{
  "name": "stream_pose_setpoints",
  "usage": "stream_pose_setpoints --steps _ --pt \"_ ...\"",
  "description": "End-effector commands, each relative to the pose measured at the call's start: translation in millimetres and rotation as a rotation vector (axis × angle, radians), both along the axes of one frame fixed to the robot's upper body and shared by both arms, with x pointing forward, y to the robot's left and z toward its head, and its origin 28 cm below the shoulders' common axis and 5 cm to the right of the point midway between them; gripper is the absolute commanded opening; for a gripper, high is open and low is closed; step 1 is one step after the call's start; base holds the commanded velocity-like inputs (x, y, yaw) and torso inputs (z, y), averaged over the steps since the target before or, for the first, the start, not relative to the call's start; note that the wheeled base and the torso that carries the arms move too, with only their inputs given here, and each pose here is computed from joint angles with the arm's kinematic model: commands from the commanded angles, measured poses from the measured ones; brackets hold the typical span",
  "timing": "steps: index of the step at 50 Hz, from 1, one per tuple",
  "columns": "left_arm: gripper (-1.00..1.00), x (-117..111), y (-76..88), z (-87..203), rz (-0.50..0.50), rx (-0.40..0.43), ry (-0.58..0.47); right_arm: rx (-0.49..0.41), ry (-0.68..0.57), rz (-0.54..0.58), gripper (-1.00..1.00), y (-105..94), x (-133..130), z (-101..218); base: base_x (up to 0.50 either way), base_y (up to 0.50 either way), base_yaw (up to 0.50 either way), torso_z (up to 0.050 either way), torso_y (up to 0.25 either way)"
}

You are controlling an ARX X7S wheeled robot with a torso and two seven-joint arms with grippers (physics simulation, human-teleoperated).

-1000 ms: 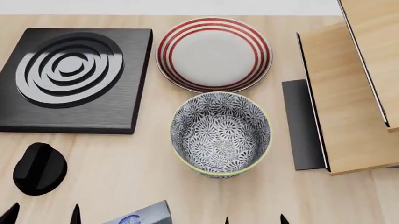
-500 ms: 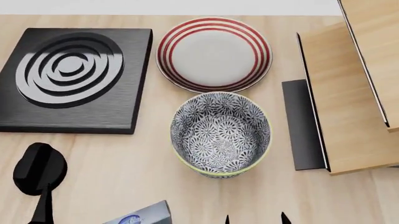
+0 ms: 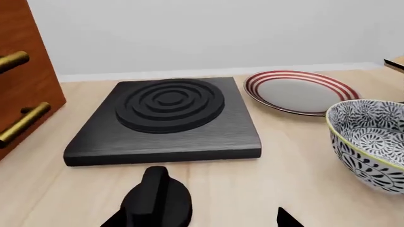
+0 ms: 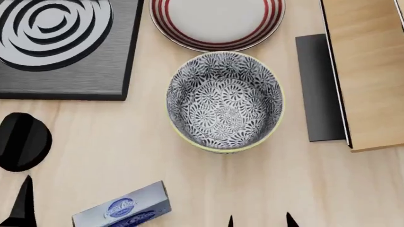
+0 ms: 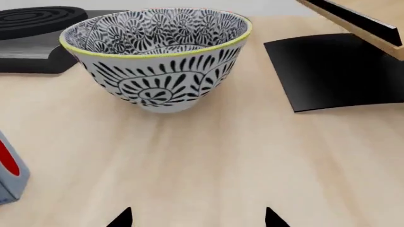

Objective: Pick up the cream cheese and put it in the bowl.

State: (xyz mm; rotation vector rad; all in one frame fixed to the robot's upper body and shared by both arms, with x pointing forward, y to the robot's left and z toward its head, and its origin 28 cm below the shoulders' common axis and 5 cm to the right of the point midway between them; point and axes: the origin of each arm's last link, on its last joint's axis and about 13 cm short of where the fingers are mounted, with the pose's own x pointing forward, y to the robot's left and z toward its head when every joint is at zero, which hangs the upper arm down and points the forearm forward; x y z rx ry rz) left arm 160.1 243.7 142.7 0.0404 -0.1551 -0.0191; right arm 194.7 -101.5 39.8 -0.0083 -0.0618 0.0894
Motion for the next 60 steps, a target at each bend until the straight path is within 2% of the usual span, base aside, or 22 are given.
stream_pose_setpoints --steps 1,3,4,5,6,8,12,13,18,24,25,26,28,31,32,34,35,36,37,39,47,60 --pt "1.0 -3 2.4 6 -0.072 -0.015 0.052 -0.003 -0.008 0.001 1.0 0.5 -2 3 0.0 0.0 0.0 -0.018 -0.244" --pt "1.0 -7 2.6 9 -0.165 -0.051 0.063 -0.006 -0.014 -0.001 1.0 0.3 -2 4 0.01 0.0 0.0 -0.013 -0.188" --pt "1.0 -7 2.8 9 -0.165 -0.051 0.063 -0.006 -0.014 -0.001 1.0 0.3 -2 4 0.0 0.0 0.0 -0.009 -0.129" --pt "1.0 -7 3.9 12 -0.1 -0.025 0.039 -0.006 -0.015 0.001 1.0 0.4 -3 5 0.0 0.0 0.0 0.0 0.0" --pt "1.0 -8 4.0 13 -0.151 -0.035 0.056 -0.007 -0.017 0.001 1.0 0.3 -3 5 0.0 0.0 0.0 0.0 0.0" --pt "1.0 -8 5.0 17 -0.133 -0.021 0.056 -0.006 -0.018 0.0 1.0 -0.1 -3 5 0.0 0.0 0.0 0.0 0.0" --pt "1.0 -14 7.3 29 -0.18 0.011 0.077 -0.009 -0.021 0.0 1.0 -0.3 -4 7 0.0 0.0 0.0 0.0 0.0" --pt "1.0 -21 9.6 38 -0.204 0.048 0.083 -0.009 -0.023 0.0 1.0 -0.3 -4 8 0.0 0.0 0.0 0.0 0.0" --pt "1.0 -31 14.8 53 -0.254 0.05 0.095 -0.012 -0.028 0.006 1.0 0.4 -4 8 0.0 0.0 0.0 0.0 0.0" --pt "1.0 -38 25.4 70 -0.46 0.065 0.173 -0.016 -0.032 0.014 1.0 2.2 -4 9 0.0 0.0 0.0 0.0 0.0" --pt "1.0 -38 28.3 74 -0.529 0.028 0.186 -0.015 -0.035 0.016 1.0 2.2 -5 10 0.0 0.0 0.0 0.0 0.0" --pt "1.0 -41 29.2 71 -0.667 0.088 0.215 -0.014 -0.031 0.015 1.0 2.2 -3 9 0.0 0.0 0.0 0.0 0.0" --pt "1.0 -39 30.0 73 -0.731 0.089 0.219 -0.014 -0.039 0.021 1.0 3.0 -5 12 0.0 0.0 0.0 0.0 0.0" --pt "1.0 -40 29.8 75 -0.751 0.098 0.213 -0.015 -0.038 0.018 1.0 2.8 -5 11 0.0 0.0 0.0 0.0 0.0" --pt "1.0 -40 29.6 75 -0.789 0.097 0.22 -0.015 -0.037 0.018 1.0 2.8 -5 11 0.0 0.0 0.0 0.0 0.0" --pt "1.0 -40 30.1 77 -0.827 0.066 0.23 -0.015 -0.039 0.018 1.0 2.9 -6 11 0.0 0.0 0.0 0.0 0.0" --pt "1.0 -37 31.0 78 -0.779 0.021 0.214 -0.015 -0.04 0.018 1.0 2.9 -6 11 0.0 0.0 0.0 0.0 0.0" --pt "1.0 -34 31.6 79 -0.771 -0.025 0.249 -0.013 -0.039 0.018 1.0 2.8 -6 11 0.0 0.0 0.0 0.0 0.0" --pt "1.0 -34 31.3 80 -0.771 -0.025 0.249 -0.013 -0.039 0.018 1.0 2.8 -6 11 0.0 0.0 0.0 0.0 0.0" --pt "1.0 -36 30.0 78 -0.815 0.024 0.227 -0.012 -0.039 0.017 1.0 2.7 -6 11 0.0 0.0 0.0 0.0 0.0" --pt "1.0 -30 21.6 77 -0.853 0.04 0.251 -0.011 -0.041 0.015 1.0 1.7 -7 11 0.0 0.0 0.0 0.0 0.0" --pt "1.0 -7 9.1 75 -0.842 0.07 0.293 -0.007 -0.046 0.015 1.0 0.5 -8 12 0.0 0.0 0.0 0.0 0.0"
